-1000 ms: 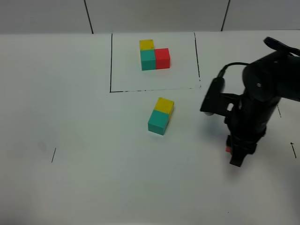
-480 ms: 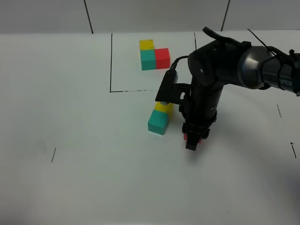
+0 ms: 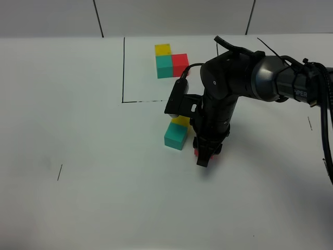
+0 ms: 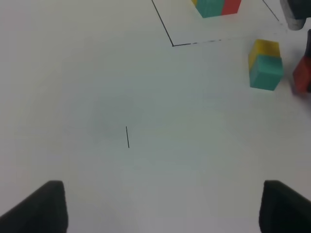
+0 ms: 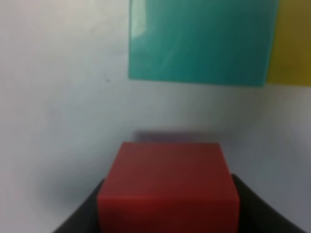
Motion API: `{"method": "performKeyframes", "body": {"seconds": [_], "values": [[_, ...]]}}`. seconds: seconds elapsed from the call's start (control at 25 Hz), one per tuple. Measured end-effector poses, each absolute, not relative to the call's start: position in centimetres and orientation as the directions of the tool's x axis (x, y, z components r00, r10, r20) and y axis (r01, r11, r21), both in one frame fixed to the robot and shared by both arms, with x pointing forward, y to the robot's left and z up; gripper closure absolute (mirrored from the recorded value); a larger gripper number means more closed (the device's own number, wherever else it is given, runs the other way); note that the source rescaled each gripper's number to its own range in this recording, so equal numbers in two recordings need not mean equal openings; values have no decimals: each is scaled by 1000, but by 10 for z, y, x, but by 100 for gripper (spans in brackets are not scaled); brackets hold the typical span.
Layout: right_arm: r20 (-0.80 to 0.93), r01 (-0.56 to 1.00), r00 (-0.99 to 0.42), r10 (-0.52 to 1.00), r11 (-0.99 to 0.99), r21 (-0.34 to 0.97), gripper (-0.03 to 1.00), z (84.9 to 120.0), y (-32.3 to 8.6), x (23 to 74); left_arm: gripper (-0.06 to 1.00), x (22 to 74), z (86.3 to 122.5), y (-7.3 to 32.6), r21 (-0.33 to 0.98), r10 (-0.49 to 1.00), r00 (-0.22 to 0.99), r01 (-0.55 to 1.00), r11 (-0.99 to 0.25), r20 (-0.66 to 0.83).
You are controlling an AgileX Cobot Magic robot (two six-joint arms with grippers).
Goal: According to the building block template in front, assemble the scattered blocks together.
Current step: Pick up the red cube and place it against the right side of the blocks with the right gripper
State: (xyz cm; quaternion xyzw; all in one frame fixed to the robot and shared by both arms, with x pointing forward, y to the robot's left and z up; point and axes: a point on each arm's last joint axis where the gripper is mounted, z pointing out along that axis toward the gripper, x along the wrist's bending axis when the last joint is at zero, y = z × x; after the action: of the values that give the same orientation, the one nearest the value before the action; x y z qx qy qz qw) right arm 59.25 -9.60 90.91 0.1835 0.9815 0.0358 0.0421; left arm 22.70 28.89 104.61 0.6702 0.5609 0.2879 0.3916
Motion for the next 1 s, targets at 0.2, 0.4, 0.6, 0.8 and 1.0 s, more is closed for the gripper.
{"method": "performKeyframes", "body": {"seconds": [0.2,0.4,0.6,0.8,1.0], "values": [[-65,358,-930,363,930,80,77,898,-92,600,11,227,1046,289,848,977,205,526,-64,-53],[-66,353,-931,358,932,81,77,894,-89,605,11,227,1046,289,848,977,205,526,-64,-53],[-63,354,-931,359,932,83,77,893,-88,605,11,227,1046,289,848,977,205,526,-64,-53],[-69,359,-928,367,927,107,77,893,-87,606,11,227,1046,289,848,977,205,526,-64,-53],[-76,363,-924,374,923,130,77,894,-85,608,11,227,1046,289,848,977,205,526,-64,-53]]}}
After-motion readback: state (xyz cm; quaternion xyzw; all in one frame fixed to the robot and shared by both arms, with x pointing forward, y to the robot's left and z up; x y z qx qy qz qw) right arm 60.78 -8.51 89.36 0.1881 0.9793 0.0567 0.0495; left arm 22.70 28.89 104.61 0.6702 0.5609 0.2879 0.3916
